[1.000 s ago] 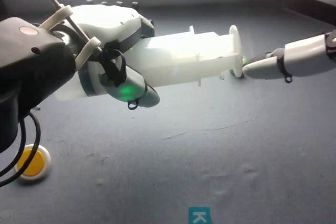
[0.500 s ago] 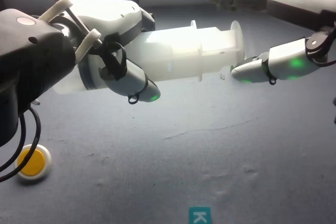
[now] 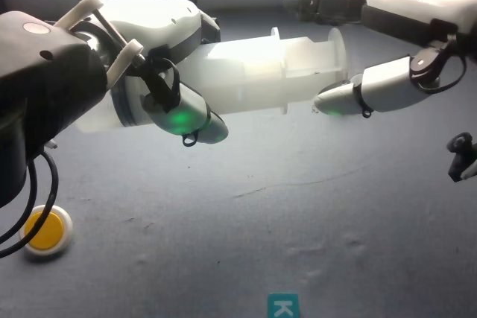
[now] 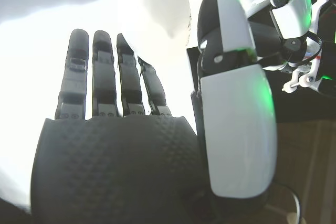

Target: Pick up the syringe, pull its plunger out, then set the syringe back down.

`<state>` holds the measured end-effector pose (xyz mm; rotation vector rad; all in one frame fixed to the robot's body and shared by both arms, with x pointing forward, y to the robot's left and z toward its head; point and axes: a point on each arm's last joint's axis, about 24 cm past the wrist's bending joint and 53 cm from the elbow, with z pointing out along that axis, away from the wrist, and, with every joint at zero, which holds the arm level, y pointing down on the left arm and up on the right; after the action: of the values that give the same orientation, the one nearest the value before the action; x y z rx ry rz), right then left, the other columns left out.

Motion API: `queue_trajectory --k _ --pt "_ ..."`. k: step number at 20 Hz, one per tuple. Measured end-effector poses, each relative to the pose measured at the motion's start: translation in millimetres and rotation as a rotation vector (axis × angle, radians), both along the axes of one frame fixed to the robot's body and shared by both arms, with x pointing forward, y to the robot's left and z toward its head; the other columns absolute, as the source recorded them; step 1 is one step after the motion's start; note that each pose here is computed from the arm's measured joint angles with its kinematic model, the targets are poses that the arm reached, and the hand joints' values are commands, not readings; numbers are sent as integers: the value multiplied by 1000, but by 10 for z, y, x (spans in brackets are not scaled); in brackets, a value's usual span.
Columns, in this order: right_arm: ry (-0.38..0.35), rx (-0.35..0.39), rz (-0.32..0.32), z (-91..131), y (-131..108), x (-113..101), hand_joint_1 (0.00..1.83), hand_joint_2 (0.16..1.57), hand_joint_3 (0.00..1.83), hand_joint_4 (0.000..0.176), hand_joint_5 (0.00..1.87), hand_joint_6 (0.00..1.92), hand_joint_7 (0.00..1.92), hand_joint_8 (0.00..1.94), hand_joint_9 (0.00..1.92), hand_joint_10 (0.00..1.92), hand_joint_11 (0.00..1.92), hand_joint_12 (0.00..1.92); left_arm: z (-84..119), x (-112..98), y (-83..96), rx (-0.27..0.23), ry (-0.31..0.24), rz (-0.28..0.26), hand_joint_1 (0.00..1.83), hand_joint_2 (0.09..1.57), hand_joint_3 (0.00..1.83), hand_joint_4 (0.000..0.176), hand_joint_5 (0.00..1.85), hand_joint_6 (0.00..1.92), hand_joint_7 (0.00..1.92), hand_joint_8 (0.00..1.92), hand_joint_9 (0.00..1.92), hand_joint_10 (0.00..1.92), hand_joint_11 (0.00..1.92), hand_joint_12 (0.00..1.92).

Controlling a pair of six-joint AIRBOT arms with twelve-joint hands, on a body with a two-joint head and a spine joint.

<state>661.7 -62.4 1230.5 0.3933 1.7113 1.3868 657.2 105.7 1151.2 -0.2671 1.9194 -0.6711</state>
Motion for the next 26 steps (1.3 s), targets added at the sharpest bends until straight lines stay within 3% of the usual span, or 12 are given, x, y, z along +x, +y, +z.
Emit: queue_trajectory --k 9,11,12,13,15,16,17,18,20,23,26 --pt "-13 19 7 34 77 7 1184 1071 4 0 419 89 435 53 448 102 0 1109 30 11 -2 3 -5 1 1201 1165 1 0 830 1137 948 1137 909 720 596 1223" --pt "-17 19 2 39 56 25 1156 1086 4 0 378 301 470 147 420 276 0 1163 30 12 0 2 -4 2 1207 1152 0 0 861 1100 972 1090 932 705 612 1216" --pt "-18 18 -3 43 35 37 1133 1101 0 0 308 594 463 282 371 483 0 1254 38 12 -7 0 -5 1 1208 1152 0 0 861 1085 968 1110 932 697 615 1202" --pt "-19 18 -5 47 25 39 1111 1111 0 0 226 815 375 554 304 681 0 1297 46 14 -10 -3 -5 1 1208 1152 1 0 864 1081 966 1115 932 696 617 1199" --pt "-21 18 -10 52 1 50 1026 1145 2 0 214 1019 305 906 264 910 22 1362 62 21 -8 -5 -9 3 1205 1157 1 0 851 1107 959 1121 919 708 598 1224" --pt "-20 17 -11 48 -4 52 1013 1152 1 0 319 972 389 945 324 967 95 1360 63 22 -5 -5 -9 5 1204 1158 1 0 847 1119 960 1112 916 706 594 1225" --pt "-20 17 -11 50 -9 52 1093 1251 5 0 581 1359 649 1337 433 1050 199 1437 65 25 0 -5 -9 7 1211 1147 0 0 871 1078 981 1083 930 695 604 1217" --pt "-22 17 -13 55 -16 55 1117 1266 0 15 655 1404 712 1406 506 1066 248 1454 68 26 0 -6 -10 8 1210 1147 0 0 875 1066 975 1099 927 685 599 1220" --pt "-22 21 -15 63 -27 58 1169 1210 0 9 821 1188 804 1344 674 1069 378 1448 63 13 -39 -7 -7 -5 1208 1155 0 0 844 1115 973 1097 927 694 594 1233" --pt "-26 19 -20 72 -47 64 1157 1224 3 17 792 1258 777 1360 673 1051 409 1434 56 3 -63 -9 -4 -13 1210 1146 0 0 868 1097 988 1060 957 665 611 1231" --pt "-29 19 -20 75 -47 64 1168 1206 0 24 813 1248 825 1259 723 968 407 1412 64 6 -64 -8 -6 -13 1206 1149 1 0 861 1112 975 1075 951 657 607 1203"
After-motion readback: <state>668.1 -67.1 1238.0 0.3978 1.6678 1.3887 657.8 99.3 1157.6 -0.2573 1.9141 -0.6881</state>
